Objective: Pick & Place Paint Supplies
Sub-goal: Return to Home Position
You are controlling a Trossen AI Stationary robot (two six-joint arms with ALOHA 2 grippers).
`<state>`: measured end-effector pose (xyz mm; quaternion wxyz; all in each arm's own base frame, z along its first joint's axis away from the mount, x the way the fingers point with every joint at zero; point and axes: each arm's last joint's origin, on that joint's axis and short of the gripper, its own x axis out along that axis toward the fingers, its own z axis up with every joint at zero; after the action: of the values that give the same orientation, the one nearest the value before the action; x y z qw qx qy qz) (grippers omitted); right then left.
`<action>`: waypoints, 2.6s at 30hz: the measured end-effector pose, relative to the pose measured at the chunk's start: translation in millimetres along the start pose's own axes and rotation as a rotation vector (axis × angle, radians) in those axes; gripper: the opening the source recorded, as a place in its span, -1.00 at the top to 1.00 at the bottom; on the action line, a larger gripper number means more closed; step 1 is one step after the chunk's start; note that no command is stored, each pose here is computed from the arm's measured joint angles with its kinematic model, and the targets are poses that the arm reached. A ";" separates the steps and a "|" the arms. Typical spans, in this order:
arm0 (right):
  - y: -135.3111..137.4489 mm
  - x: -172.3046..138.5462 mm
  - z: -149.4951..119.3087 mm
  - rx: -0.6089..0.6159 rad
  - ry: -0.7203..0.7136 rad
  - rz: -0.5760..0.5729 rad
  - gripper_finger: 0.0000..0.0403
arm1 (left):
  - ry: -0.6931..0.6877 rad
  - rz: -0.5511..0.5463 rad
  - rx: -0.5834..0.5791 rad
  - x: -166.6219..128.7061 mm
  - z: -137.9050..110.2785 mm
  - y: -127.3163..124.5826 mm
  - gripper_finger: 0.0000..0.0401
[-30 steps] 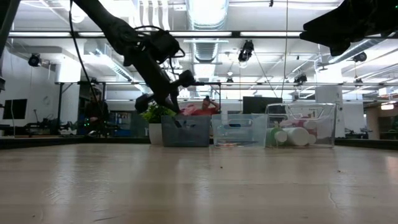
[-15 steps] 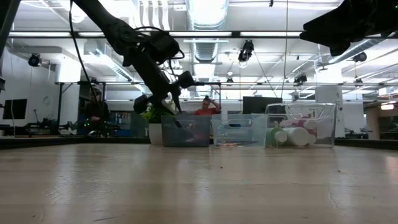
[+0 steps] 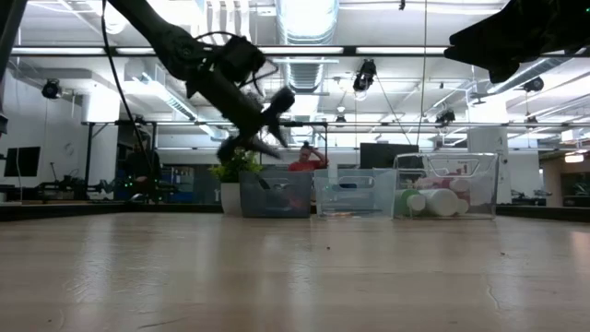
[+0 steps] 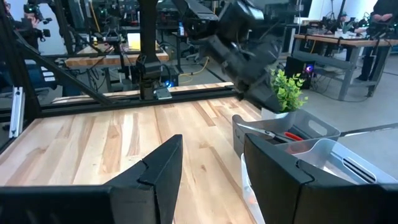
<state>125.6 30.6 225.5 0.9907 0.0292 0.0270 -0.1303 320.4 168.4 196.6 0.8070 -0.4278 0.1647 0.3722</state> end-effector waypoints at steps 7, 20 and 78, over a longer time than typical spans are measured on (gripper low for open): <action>0.0 0.0 0.0 -0.001 0.000 0.000 0.17 | 0.060 -0.305 0.480 -11.1 -22.4 -37.3 0.41; 0.0 0.0 0.0 -0.001 0.000 0.000 0.17 | -0.170 -0.506 0.956 -66.0 -123.7 -120.4 0.41; 0.0 0.0 0.0 0.000 0.000 0.000 0.17 | -0.490 -1.290 1.279 -229.3 -182.2 82.9 0.41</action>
<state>125.6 30.6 225.5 0.9907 0.0291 0.0272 -0.1301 115.1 -55.7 177.8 0.9514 0.1781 -0.1052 -0.2281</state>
